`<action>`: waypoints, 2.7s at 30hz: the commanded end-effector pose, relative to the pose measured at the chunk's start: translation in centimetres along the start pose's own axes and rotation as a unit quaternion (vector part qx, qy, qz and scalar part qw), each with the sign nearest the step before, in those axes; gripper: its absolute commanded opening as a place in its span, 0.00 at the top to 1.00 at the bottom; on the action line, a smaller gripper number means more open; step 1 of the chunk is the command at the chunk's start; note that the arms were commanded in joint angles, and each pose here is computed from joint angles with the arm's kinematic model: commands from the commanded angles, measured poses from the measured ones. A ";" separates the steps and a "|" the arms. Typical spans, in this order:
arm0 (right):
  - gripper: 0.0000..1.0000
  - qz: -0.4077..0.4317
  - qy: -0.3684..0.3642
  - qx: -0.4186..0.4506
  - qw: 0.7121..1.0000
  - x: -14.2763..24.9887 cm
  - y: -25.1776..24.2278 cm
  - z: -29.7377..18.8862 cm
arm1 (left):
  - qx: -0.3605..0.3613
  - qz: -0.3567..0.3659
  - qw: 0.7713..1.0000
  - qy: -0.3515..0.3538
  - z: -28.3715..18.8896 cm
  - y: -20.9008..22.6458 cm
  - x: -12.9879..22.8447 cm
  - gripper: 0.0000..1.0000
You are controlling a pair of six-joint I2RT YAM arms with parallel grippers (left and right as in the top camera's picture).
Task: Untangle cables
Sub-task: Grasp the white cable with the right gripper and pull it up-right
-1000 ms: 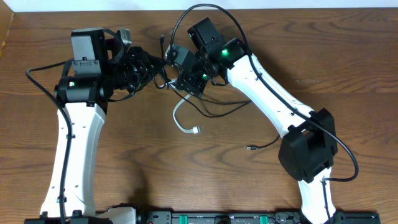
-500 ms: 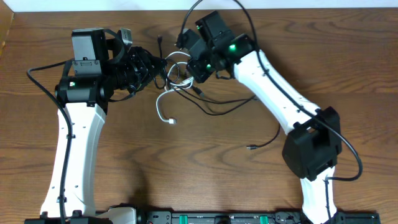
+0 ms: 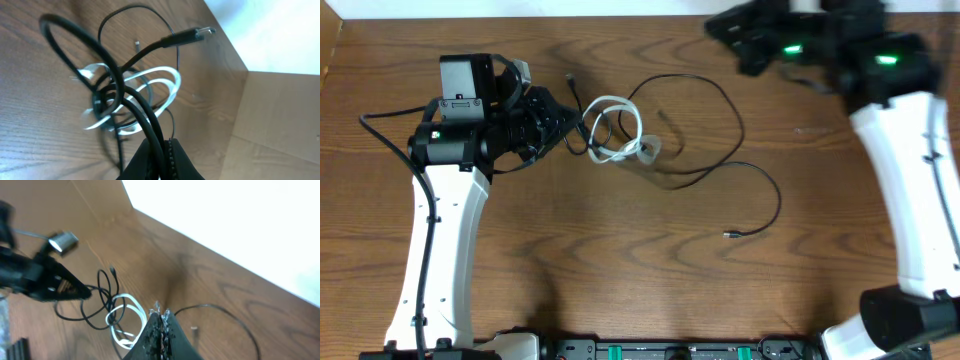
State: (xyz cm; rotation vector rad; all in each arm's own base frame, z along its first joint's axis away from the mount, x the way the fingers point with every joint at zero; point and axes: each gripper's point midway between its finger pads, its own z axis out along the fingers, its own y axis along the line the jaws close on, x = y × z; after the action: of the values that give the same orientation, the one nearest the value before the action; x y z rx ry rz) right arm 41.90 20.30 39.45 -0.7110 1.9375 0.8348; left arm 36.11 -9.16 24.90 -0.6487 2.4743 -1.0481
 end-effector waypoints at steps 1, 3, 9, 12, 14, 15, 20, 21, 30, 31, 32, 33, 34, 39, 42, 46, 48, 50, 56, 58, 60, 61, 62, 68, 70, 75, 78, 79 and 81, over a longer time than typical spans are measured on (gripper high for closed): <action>0.99 0.036 -0.014 -0.072 0.997 -0.3 0.6 -1.7 | 0.005 0.045 0.999 -0.016 -1.2 -1.1 -0.2 0.92; 0.99 0.047 -0.013 -0.068 0.997 0.0 -0.2 -2.3 | 0.002 0.054 0.998 -0.012 -1.2 -0.9 0.0 0.92; 0.99 0.084 0.034 -0.042 0.995 2.5 -1.3 -0.7 | 0.050 0.114 0.992 0.011 -1.3 -2.6 0.9 0.92; 0.89 0.096 0.065 -0.035 0.993 4.1 -1.1 0.9 | 0.098 0.146 0.984 0.024 -1.5 -4.3 1.4 0.92; 0.79 0.100 0.079 -0.046 0.991 4.8 -0.4 1.9 | 0.129 0.161 0.978 0.032 -1.8 -5.4 1.7 0.92; 0.74 0.101 0.087 -0.052 0.990 5.2 -0.1 2.5 | 0.141 0.165 0.976 0.036 -1.9 -5.9 1.9 0.93; 0.60 0.070 0.131 -0.083 0.986 7.5 2.4 6.0 | 0.160 0.169 0.971 0.046 -2.2 -6.5 2.3 0.93; 0.59 0.066 0.137 -0.079 0.985 7.8 2.6 6.5 | 0.160 0.166 0.972 0.046 -2.2 -6.5 2.3 0.92; 0.28 0.040 0.200 -0.101 0.974 12.1 4.8 11.5 | 0.164 0.154 0.973 0.052 -2.2 -6.6 2.4 0.93; 0.28 0.040 0.208 -0.105 0.972 12.7 5.0 12.2 | 0.164 0.154 0.973 0.052 -2.2 -6.6 2.4 0.93; 0.29 0.036 0.214 -0.109 0.970 13.2 5.0 12.7 | 0.164 0.154 0.973 0.052 -2.2 -6.6 2.4 0.92; 0.28 0.032 0.220 -0.112 0.968 13.8 5.0 13.2 | 0.164 0.154 0.973 0.052 -2.2 -6.6 2.4 0.92; 0.29 0.031 0.226 -0.114 0.967 14.4 4.9 13.6 | 0.164 0.153 0.973 0.052 -2.2 -6.6 2.4 0.92; 0.31 0.017 0.249 -0.125 0.960 16.9 4.0 15.4 | 0.164 0.154 0.973 0.052 -2.2 -6.6 2.4 0.93; 0.45 0.006 0.256 -0.129 0.958 17.9 3.4 16.2 | 0.164 0.154 0.973 0.052 -2.2 -6.6 2.4 0.92; 0.96 0.003 0.266 -0.072 0.961 18.6 1.1 17.1 | 0.162 0.151 0.974 0.054 -2.2 -6.5 2.5 0.92; 0.99 0.027 0.272 0.021 0.962 18.6 -1.8 17.3 | 0.160 0.147 0.974 0.057 -2.2 -6.3 2.6 0.92; 0.99 0.043 0.271 0.076 0.959 18.6 -3.5 17.1 | 0.159 0.146 0.975 0.058 -2.2 -6.3 2.7 0.92; 0.99 0.132 0.264 0.294 0.909 18.6 -10.5 12.4 | 0.042 0.121 0.992 0.006 -1.2 -2.3 0.7 0.92; 0.99 0.139 0.263 0.314 0.902 18.3 -11.8 10.8 | -0.033 0.107 0.993 -0.023 -1.2 0.4 -0.3 0.93; 0.99 0.154 0.263 0.326 0.895 18.3 -13.0 9.3 | -0.087 0.098 0.991 -0.041 -1.4 2.3 -0.9 0.92; 0.99 0.164 0.263 0.333 0.890 18.5 -13.9 8.6 | -0.111 0.094 0.988 -0.048 -1.6 3.2 -1.1 0.93; 0.99 0.174 0.263 0.340 0.886 18.6 -14.8 7.6 | -0.126 0.091 0.986 -0.052 -1.8 3.8 -1.2 0.93; 0.99 0.235 0.263 0.357 0.865 19.7 -18.9 3.3 | -0.158 0.089 0.982 -0.055 -2.0 5.0 -1.3 0.93; 0.99 0.252 0.258 0.351 0.864 19.9 -19.6 2.5 | -0.159 0.088 0.982 -0.054 -2.0 5.0 -1.3 0.92; 0.99 0.268 0.250 0.355 0.860 20.0 -21.2 0.6 | -0.164 0.085 0.982 -0.045 -1.4 5.6 -1.3 0.92; 0.99 0.268 0.234 0.365 0.860 19.0 -21.9 -1.1 | -0.168 0.090 0.981 -0.039 -1.1 5.9 -1.2 0.92; 0.99 0.267 0.225 0.370 0.861 18.5 -22.0 -1.9 | -0.169 0.089 0.981 -0.037 -1.0 6.0 -1.2 0.92; 0.99 0.265 0.206 0.376 0.864 17.3 -22.1 -3.4 | -0.171 0.087 0.981 -0.034 -0.8 6.2 -1.2 0.93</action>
State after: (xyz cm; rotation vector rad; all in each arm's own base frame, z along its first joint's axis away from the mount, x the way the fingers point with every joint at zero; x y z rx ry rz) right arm 49.01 5.62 14.60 0.0742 2.7697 0.2250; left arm 34.67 -5.71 21.56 -0.5232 2.6100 -0.6297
